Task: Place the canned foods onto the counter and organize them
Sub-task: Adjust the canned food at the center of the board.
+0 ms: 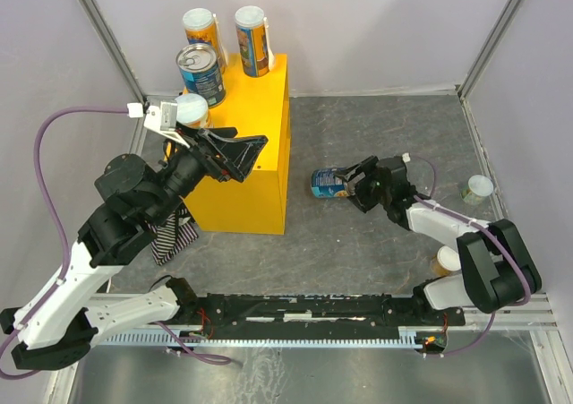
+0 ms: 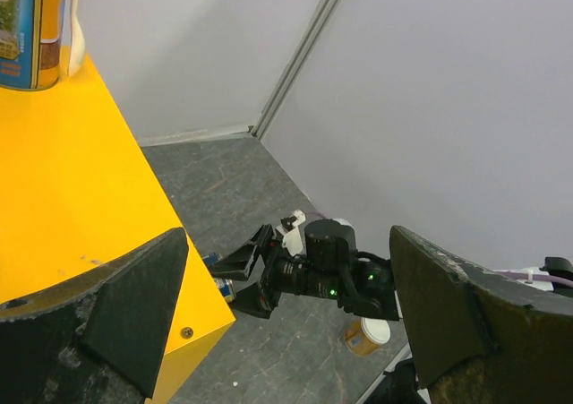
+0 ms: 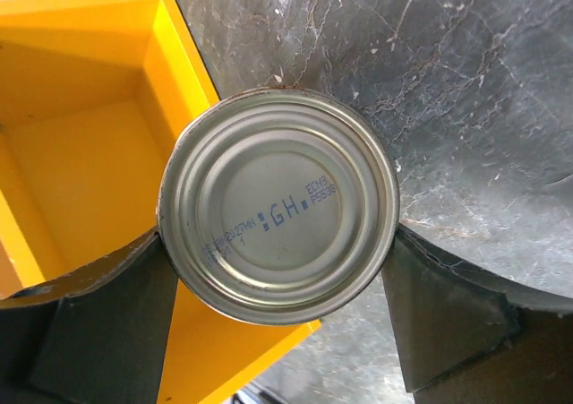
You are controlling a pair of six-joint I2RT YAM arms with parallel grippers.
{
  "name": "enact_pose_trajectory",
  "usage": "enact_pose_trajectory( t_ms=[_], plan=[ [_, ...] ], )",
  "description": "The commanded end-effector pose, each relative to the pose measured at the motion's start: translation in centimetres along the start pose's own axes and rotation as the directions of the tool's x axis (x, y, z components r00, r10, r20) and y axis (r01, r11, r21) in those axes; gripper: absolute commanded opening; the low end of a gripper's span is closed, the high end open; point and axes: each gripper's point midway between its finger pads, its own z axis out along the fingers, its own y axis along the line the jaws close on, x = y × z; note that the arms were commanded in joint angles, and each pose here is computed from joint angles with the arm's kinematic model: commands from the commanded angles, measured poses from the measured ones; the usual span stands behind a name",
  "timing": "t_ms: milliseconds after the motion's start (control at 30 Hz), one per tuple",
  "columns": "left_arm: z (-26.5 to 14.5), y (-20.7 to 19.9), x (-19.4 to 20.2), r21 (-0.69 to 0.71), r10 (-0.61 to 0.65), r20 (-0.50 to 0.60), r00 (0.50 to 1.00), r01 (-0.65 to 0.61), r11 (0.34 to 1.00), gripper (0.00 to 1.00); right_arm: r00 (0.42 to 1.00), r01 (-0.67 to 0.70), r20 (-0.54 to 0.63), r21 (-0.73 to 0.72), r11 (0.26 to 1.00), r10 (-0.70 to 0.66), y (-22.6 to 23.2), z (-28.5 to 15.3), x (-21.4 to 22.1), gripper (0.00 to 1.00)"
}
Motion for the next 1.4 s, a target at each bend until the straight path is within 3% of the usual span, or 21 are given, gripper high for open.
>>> enact_pose_trajectory(
  t_ms=[0,267,600,733,967,1067,1200,1367],
  plan=[
    [0.0,-1.0,-1.1,0.046,-0.010,0.035,0.999,0.008,0.999,0.99,0.984,-0.166,0.038,-0.155,0.974,0.174,2.5,-0.3,-0.9,0.50],
    [-0.1,-1.0,-1.3,0.045,0.002,0.035,0.999,-0.004,0.999,0.99,0.940,-0.305,0.139,-0.066,0.950,0.311,-2.6,-1.3,-1.3,0.66],
    [-0.1,-1.5,-1.4,0.067,-0.018,0.038,0.999,0.016,0.998,0.99,0.934,-0.310,0.189,0.007,0.951,0.303,-4.9,-3.4,-1.4,0.94],
    [-0.2,-1.8,-1.4,0.080,-0.038,0.039,0.998,0.035,0.996,0.99,0.934,-0.310,0.192,0.024,0.950,0.300,-5.6,-3.8,-1.2,1.00],
    [-0.7,-1.9,-1.6,0.091,-0.067,0.047,0.997,0.063,0.994,1.00,0.943,-0.276,0.198,0.028,0.961,0.266,-5.4,-5.1,-1.2,0.99],
    [-0.9,-1.9,-1.5,0.092,-0.074,0.047,0.996,0.070,0.993,1.00,0.961,-0.205,0.200,0.040,0.978,0.193,-4.6,-6.1,-1.5,0.99],
    [-1.0,-1.9,-1.5,0.093,-0.078,0.049,0.996,0.074,0.993,1.00,0.986,0.001,0.165,0.113,0.994,-0.020,-2.5,-8.1,-2.0,1.00],
    [-0.8,-2.0,-1.3,0.102,-0.087,0.049,0.995,0.082,0.991,1.00,0.950,0.289,0.075,0.167,0.943,-0.304,0.5,-10.3,-2.4,0.97]
  ],
)
